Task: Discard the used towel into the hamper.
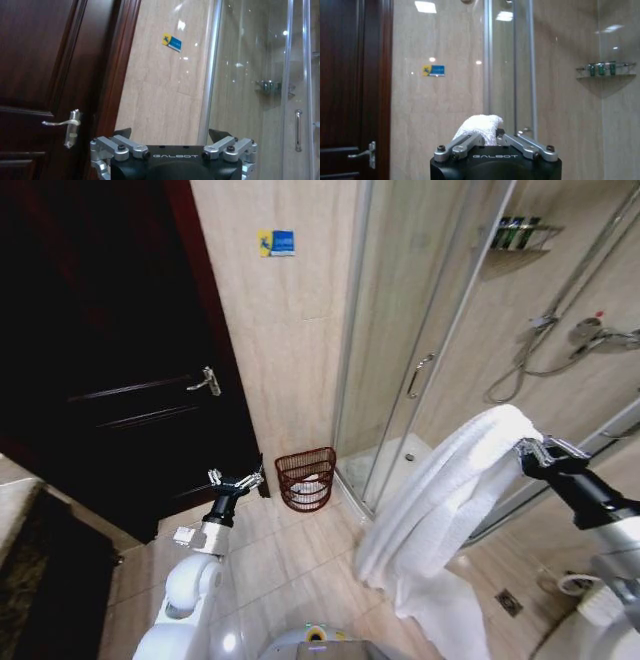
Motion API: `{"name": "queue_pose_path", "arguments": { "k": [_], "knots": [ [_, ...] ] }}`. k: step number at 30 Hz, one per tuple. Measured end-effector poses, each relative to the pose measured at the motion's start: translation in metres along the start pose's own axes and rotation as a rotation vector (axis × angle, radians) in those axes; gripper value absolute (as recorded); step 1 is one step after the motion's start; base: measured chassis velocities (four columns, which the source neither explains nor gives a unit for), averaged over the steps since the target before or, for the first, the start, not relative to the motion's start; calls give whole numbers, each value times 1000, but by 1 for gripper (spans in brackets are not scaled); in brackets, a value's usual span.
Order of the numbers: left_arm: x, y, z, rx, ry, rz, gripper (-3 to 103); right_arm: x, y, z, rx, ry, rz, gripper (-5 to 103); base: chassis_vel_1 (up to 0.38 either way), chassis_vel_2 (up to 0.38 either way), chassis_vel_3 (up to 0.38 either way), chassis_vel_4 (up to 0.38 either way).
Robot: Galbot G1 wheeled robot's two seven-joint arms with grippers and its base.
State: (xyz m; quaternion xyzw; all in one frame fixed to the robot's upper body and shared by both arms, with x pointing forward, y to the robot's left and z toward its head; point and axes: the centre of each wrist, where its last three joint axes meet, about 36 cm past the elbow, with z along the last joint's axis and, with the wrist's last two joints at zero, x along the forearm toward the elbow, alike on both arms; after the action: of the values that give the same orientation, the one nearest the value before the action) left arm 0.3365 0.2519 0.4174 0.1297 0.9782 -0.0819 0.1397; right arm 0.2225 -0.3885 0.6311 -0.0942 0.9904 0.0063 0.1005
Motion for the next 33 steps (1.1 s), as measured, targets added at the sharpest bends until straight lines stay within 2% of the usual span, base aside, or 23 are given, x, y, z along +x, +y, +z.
{"name": "queue_pose_path", "arguments": {
  "k": [10, 20, 33],
  "knots": [
    [2, -1, 0, 5, 11, 24, 100, 0, 0, 1, -27, -3, 0, 4, 115, 129, -76, -100],
    [3, -1, -1, 4, 12, 28, 100, 0, 1, 3, -33, -5, -3, 4, 11, 21, 85, 83],
    [4, -2, 1, 3, -1, 37, 100, 1, 0, 1, -13, -19, -16, 4, 119, 118, 97, 94]
  ]
}}
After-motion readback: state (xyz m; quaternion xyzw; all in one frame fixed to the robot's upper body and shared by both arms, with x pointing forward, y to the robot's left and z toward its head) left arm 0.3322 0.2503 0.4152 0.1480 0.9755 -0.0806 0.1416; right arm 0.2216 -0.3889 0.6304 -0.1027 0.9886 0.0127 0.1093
